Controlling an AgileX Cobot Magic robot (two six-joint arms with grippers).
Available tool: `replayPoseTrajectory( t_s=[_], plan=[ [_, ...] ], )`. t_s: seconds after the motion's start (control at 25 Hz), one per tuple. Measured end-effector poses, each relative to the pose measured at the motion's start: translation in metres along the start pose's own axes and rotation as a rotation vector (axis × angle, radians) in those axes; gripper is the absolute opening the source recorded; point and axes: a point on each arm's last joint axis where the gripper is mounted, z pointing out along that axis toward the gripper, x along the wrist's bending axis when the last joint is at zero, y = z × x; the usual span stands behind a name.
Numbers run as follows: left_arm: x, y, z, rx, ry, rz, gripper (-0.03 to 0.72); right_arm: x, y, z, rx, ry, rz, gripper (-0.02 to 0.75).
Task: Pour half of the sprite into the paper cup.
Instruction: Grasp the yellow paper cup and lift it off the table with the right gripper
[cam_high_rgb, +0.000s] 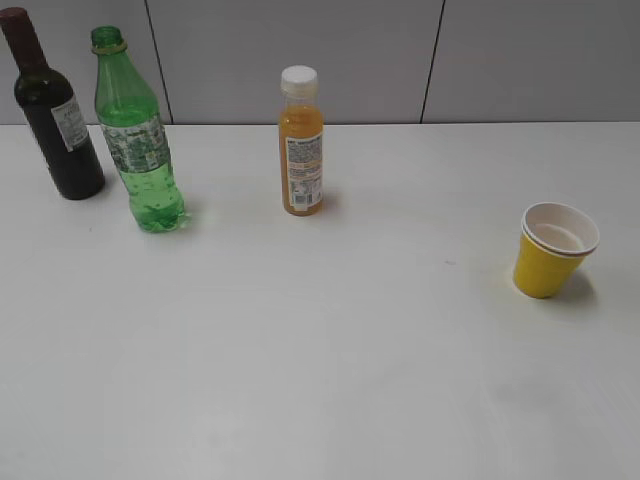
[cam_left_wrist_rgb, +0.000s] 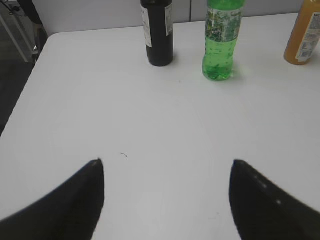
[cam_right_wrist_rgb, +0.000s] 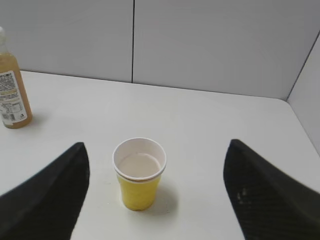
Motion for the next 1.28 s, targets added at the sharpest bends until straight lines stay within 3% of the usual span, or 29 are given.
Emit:
replayPoseTrajectory(
  t_s=[0.56,0.8,1.28],
  plan=[
    [0.000,0.000,0.000,0.000,0.000,0.000,0.589,-0.003,-0.028,0.041,0.044,-0.042,0.009,0.623],
    [0.000,0.000,0.000,0.000,0.000,0.000,0.589,0.004,-0.034,0.064,0.021,0.034,0.027,0.619],
    [0.000,0.000,0.000,0.000,0.000,0.000,0.589,0.013,-0.061,0.094,0.092,0.127,0.005,0.613]
  ],
)
